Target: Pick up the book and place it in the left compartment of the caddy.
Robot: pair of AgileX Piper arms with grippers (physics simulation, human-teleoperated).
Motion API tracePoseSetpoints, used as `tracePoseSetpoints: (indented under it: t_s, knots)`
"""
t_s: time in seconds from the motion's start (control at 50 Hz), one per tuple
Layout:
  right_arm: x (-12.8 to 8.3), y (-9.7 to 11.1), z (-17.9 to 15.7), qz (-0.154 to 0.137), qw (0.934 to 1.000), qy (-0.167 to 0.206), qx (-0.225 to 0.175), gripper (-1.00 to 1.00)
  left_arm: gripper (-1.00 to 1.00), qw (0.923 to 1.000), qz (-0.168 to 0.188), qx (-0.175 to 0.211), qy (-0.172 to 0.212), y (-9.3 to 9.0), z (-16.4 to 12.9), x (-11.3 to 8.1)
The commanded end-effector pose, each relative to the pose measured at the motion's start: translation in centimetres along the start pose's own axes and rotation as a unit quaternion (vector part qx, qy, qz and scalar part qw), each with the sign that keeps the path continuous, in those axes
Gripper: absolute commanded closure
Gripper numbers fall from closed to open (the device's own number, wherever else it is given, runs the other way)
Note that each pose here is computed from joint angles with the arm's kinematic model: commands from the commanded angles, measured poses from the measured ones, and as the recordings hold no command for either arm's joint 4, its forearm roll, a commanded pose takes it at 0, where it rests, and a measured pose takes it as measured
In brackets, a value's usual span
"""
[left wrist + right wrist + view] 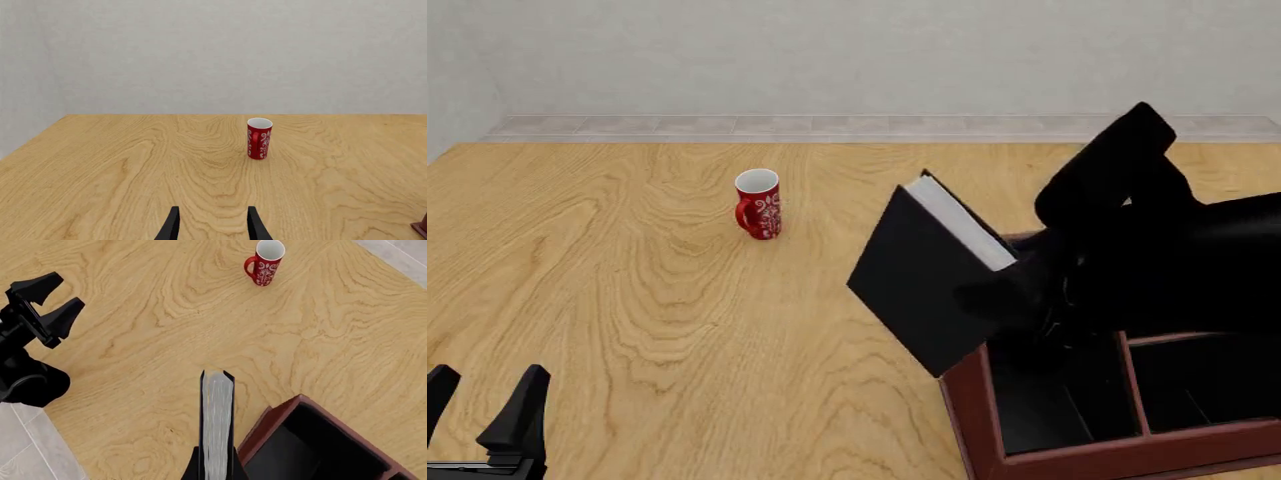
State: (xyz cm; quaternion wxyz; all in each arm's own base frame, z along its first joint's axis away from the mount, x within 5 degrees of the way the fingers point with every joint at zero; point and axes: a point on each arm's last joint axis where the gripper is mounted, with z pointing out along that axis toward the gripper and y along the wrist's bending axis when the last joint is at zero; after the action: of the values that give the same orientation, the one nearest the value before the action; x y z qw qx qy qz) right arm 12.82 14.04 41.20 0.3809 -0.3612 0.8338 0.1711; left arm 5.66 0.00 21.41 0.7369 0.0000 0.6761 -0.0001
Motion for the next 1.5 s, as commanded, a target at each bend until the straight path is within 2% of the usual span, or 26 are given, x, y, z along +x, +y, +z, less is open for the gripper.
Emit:
tracePoseSetpoints:
  t_s: [0.02, 0.26, 0.58, 0.76, 1.0, 1.06, 1.2, 1.24, 1.28, 1.5]
  knots:
    - [1.0, -0.9, -2.1, 0.028, 0.9993, -0.014, 0.020, 1.00, -1.00, 1.0000, 0.000, 0.000, 0.000, 0.0, 0.0, 0.0]
    - [3.0, -1.4, -5.6, 0.047, 0.9980, -0.020, 0.039, 1.00, -1.00, 1.0000, 0.000, 0.000, 0.000, 0.0, 0.0, 0.0]
    - [5.4, -1.9, -7.5, 0.076, 0.9944, -0.022, 0.069, 1.00, -1.00, 1.0000, 0.000, 0.000, 0.000, 0.0, 0.0, 0.0]
    - [6.3, -2.3, -6.6, 0.090, 0.9925, -0.010, 0.082, 1.00, -1.00, 1.0000, 0.000, 0.000, 0.000, 0.0, 0.0, 0.0]
    - [6.4, -2.9, -5.4, 0.121, 0.9877, -0.007, 0.098, 1.00, -1.00, 1.0000, 0.000, 0.000, 0.000, 0.0, 0.0, 0.0]
    - [6.5, -3.1, -5.3, 0.141, 0.9846, -0.009, 0.103, 1.00, -1.00, 1.0000, 0.000, 0.000, 0.000, 0.0, 0.0, 0.0]
    - [7.0, -3.5, -5.2, 0.163, 0.9795, -0.006, 0.118, 1.00, -1.00, 1.0000, 0.000, 0.000, 0.000, 0.0, 0.0, 0.0]
    - [7.0, -3.5, -5.3, 0.161, 0.9798, -0.006, 0.118, 1.00, -1.00, 1.0000, 0.000, 0.000, 0.000, 0.0, 0.0, 0.0]
    - [7.0, -3.5, -5.3, 0.174, 0.9775, -0.009, 0.118, 1.00, -1.00, 1.0000, 0.000, 0.000, 0.000, 0.0, 0.0, 0.0]
    - [7.1, -3.6, -5.5, 0.183, 0.9751, -0.009, 0.124, 1.00, -1.00, 1.0000, 0.000, 0.000, 0.000, 0.0, 0.0, 0.0]
